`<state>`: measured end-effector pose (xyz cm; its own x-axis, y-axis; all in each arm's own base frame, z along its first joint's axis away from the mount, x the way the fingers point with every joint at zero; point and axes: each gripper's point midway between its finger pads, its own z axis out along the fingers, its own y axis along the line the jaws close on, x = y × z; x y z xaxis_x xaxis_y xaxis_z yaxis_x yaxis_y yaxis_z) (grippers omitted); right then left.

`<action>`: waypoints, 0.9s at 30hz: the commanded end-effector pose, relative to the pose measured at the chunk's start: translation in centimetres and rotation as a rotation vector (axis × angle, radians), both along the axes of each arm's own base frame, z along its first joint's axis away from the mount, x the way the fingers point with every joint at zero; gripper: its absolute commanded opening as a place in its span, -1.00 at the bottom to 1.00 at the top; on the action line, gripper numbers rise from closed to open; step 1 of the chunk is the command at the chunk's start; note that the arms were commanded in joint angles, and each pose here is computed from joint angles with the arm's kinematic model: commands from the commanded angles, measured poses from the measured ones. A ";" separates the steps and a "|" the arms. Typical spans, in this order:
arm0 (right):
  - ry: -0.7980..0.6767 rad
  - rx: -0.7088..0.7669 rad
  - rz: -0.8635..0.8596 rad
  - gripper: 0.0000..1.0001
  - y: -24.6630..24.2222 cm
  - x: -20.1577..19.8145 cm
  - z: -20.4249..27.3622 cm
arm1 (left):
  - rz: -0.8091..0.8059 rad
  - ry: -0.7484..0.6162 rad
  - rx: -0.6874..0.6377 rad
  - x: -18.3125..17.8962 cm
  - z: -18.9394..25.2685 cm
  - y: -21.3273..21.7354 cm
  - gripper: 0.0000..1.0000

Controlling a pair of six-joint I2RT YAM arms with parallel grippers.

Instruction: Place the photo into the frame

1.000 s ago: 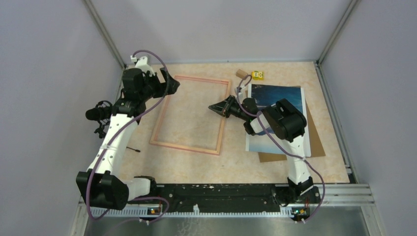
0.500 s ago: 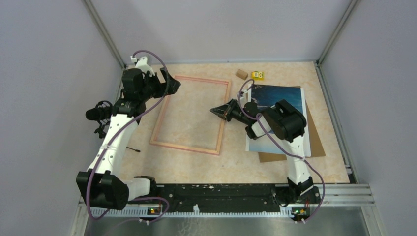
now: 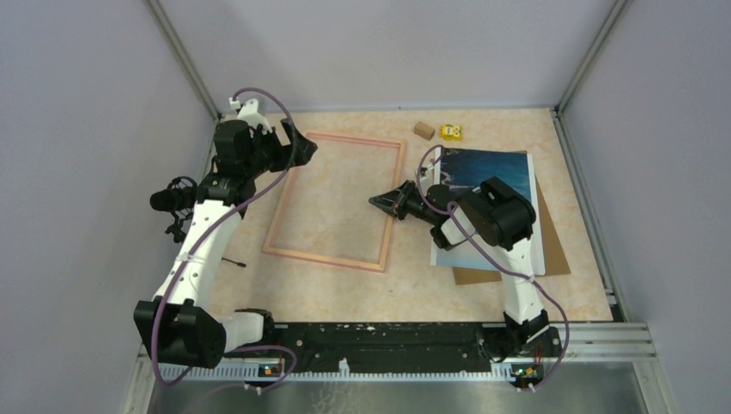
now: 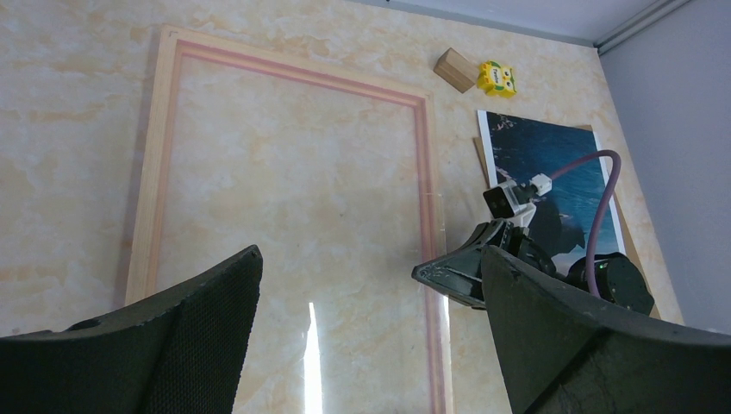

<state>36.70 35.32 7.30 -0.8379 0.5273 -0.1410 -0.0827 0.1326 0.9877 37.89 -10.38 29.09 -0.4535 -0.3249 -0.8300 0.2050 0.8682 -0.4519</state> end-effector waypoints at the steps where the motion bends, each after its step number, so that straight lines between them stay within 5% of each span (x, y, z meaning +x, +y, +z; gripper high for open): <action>1: -0.111 0.038 -0.003 -1.00 0.3 -0.3 3.1 | -0.001 -0.043 -0.013 0.3 0.9 0.1 0.97; 27: -0.116 -0.022 0.011 -1.00 0.1 -0.8 2.6 | -0.003 -0.044 -0.014 0.3 0.9 0.0 0.97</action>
<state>36.32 34.93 6.76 -0.8313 0.5241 -0.1849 -0.1003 0.1858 0.9775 37.84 -10.41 28.79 -0.4586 -0.3246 -0.8272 0.2050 0.8671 -0.4539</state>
